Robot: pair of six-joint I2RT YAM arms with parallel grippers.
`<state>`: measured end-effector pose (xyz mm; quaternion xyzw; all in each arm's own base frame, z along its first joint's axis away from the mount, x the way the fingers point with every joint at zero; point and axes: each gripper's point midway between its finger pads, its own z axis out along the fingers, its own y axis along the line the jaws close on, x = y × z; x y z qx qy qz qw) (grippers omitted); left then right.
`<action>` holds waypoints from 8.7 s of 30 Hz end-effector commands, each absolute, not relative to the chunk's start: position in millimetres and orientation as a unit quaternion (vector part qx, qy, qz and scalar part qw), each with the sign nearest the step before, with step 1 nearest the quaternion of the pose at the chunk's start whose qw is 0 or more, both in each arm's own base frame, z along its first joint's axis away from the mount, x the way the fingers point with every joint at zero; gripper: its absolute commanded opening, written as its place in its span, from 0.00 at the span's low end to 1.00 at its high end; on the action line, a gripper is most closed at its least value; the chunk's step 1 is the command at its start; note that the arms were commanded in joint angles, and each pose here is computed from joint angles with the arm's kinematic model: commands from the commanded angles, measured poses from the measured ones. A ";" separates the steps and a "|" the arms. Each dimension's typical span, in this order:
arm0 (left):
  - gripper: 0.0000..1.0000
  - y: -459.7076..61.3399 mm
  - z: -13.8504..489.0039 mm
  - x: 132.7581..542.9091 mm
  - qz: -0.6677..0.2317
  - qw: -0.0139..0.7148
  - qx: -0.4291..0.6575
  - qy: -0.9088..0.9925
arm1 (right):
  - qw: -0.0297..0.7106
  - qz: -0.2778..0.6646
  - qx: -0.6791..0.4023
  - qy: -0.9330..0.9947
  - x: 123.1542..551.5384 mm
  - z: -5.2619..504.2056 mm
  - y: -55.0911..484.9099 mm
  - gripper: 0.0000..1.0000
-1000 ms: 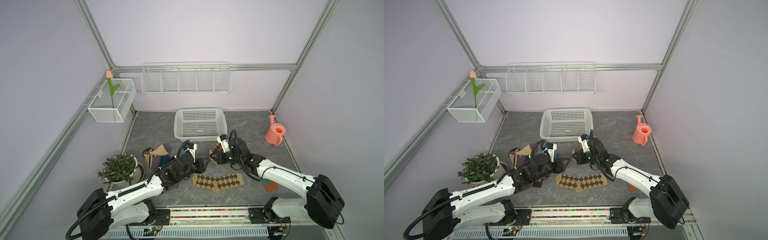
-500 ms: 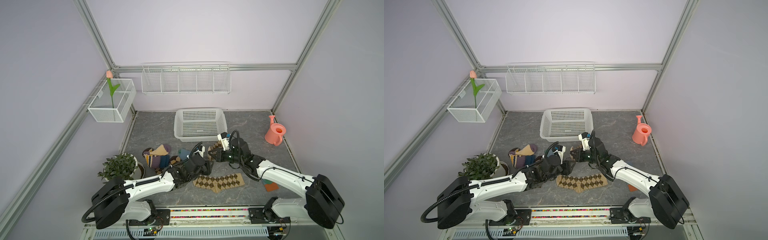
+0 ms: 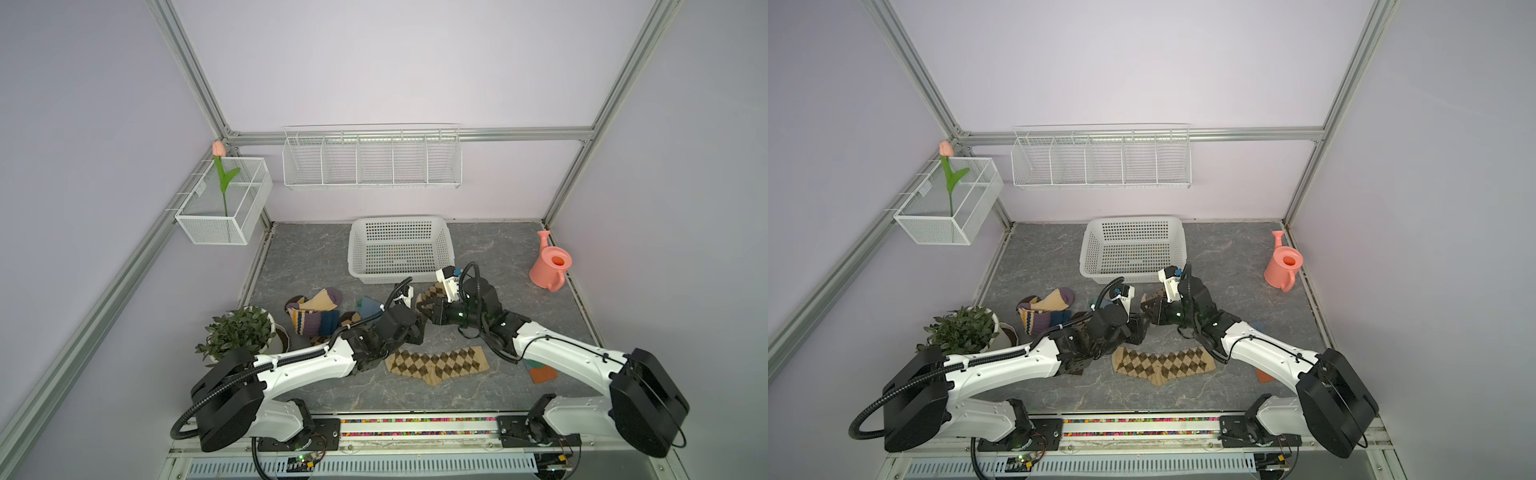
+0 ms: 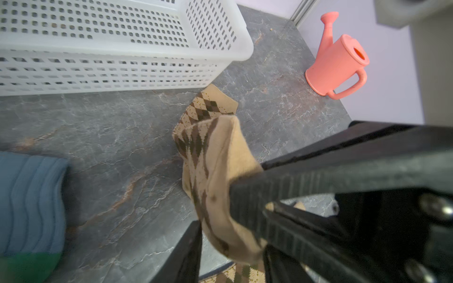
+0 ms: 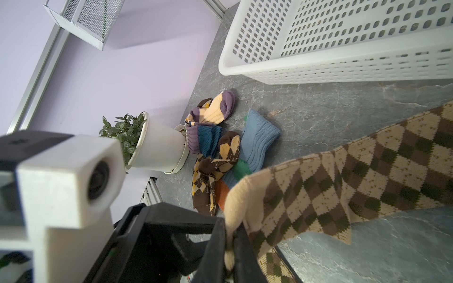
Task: Place the socks together as a pair
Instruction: Pick up the sock at the center of the board, then place the sock in the sock, then pick up a pair of socks from the center of the board.
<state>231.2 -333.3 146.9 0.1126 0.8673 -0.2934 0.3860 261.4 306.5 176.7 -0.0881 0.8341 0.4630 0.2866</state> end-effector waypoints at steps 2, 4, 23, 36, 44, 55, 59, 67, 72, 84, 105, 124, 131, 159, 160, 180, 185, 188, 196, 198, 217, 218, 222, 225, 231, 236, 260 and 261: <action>0.31 -343.3 163.5 235.1 -0.315 0.402 0.109 0.853 | 0.280 0.475 -0.087 0.830 258.5 177.8 307.7 0.12; 0.18 -339.8 165.4 236.1 -0.311 0.407 0.105 0.852 | 0.278 0.475 -0.087 0.831 257.4 176.1 307.4 0.13; 0.00 -317.5 186.4 194.6 -0.362 0.343 0.120 0.858 | 0.337 0.241 -0.077 0.907 240.6 144.9 185.9 0.60; 0.00 -289.0 166.2 162.3 -0.387 0.295 0.113 0.867 | 0.231 0.191 -0.106 0.948 258.3 56.8 202.2 0.53; 0.00 -278.4 153.7 157.8 -0.387 0.299 0.111 0.865 | 0.232 0.150 -0.143 0.950 273.6 37.7 220.6 0.51; 0.00 -276.8 150.9 156.8 -0.382 0.296 0.113 0.868 | 0.226 0.145 -0.148 0.952 298.2 21.0 239.8 0.51; 0.00 -274.9 148.6 157.4 -0.375 0.298 0.114 0.870 | 0.224 0.137 -0.146 0.954 301.2 13.6 239.3 0.51; 0.00 -272.4 147.8 158.9 -0.371 0.303 0.110 0.871 | 0.214 0.134 -0.147 0.956 303.0 1.6 240.8 0.34; 0.00 -268.3 148.6 160.2 -0.367 0.310 0.107 0.870 | 0.212 0.128 -0.143 0.958 296.7 -6.7 234.5 0.13; 0.00 -273.4 179.9 160.6 -0.375 0.321 0.126 0.860 | 0.253 0.091 -0.155 0.950 246.9 74.0 199.0 0.07; 0.00 -317.1 164.2 140.7 -0.424 0.232 0.177 0.858 | 0.325 0.079 -0.103 0.937 184.8 134.9 126.7 0.07; 0.00 -305.6 144.8 137.5 -0.402 0.219 0.166 0.873 | 0.291 0.098 -0.108 0.946 176.1 120.5 134.8 0.07; 0.00 -305.2 125.1 138.2 -0.378 0.204 0.170 0.887 | 0.291 0.080 -0.092 0.949 179.1 117.7 128.2 0.07; 0.10 -273.7 72.8 153.2 -0.221 0.187 0.167 0.942 | 0.261 0.138 -0.126 0.947 174.5 90.5 159.9 0.31; 0.12 -271.6 70.3 153.8 -0.213 0.186 0.166 0.945 | 0.260 0.138 -0.129 0.947 174.5 89.5 161.3 0.32; 0.50 -211.4 86.0 167.9 -0.125 0.249 0.088 0.956 | 0.213 0.202 -0.242 0.925 147.8 97.3 209.3 0.38; 0.50 -217.7 66.2 167.5 -0.129 0.235 0.079 0.960 | 0.205 0.221 -0.299 0.905 131.2 96.7 238.6 0.40; 0.50 -220.3 54.0 169.8 -0.126 0.226 0.073 0.963 | 0.198 0.207 -0.330 0.899 123.4 91.8 252.5 0.43; 0.50 -225.1 34.8 180.7 -0.133 0.206 0.058 0.968 | 0.204 0.177 -0.357 0.894 124.6 75.2 272.6 0.43; 0.50 -229.2 34.8 182.0 -0.140 0.203 0.059 0.967 | 0.207 0.177 -0.357 0.893 126.6 74.0 274.9 0.42; 0.00 -252.4 38.0 200.7 -0.171 0.193 0.068 0.964 | 0.240 0.169 -0.300 0.908 155.8 86.8 248.5 0.41; 0.00 -252.8 41.6 206.8 -0.169 0.198 0.068 0.963 | 0.245 0.170 -0.292 0.909 158.9 90.6 243.9 0.42; 0.00 -249.5 53.1 233.4 -0.161 0.218 0.064 0.961 | 0.251 0.155 -0.251 0.922 171.5 96.3 217.6 0.42; 0.00 -243.6 53.5 248.1 -0.160 0.221 0.057 0.960 | 0.242 0.132 -0.236 0.932 177.1 91.3 200.4 0.43; 0.00 -225.5 46.7 270.5 -0.159 0.204 0.049 0.965 | 0.215 0.094 -0.161 0.959 196.1 72.6 167.2 0.42; 0.00 -222.2 49.1 269.6 -0.161 0.197 0.065 0.965 | 0.217 0.147 -0.079 0.962 214.9 64.8 148.8 0.41; 0.00 -218.7 41.5 240.3 -0.210 0.181 0.054 0.959 | 0.176 0.231 -0.026 0.957 254.1 37.3 159.2 0.39; 0.00 -219.7 41.7 240.3 -0.213 0.180 0.054 0.959 | 0.177 0.240 -0.025 0.954 254.3 37.2 162.4 0.35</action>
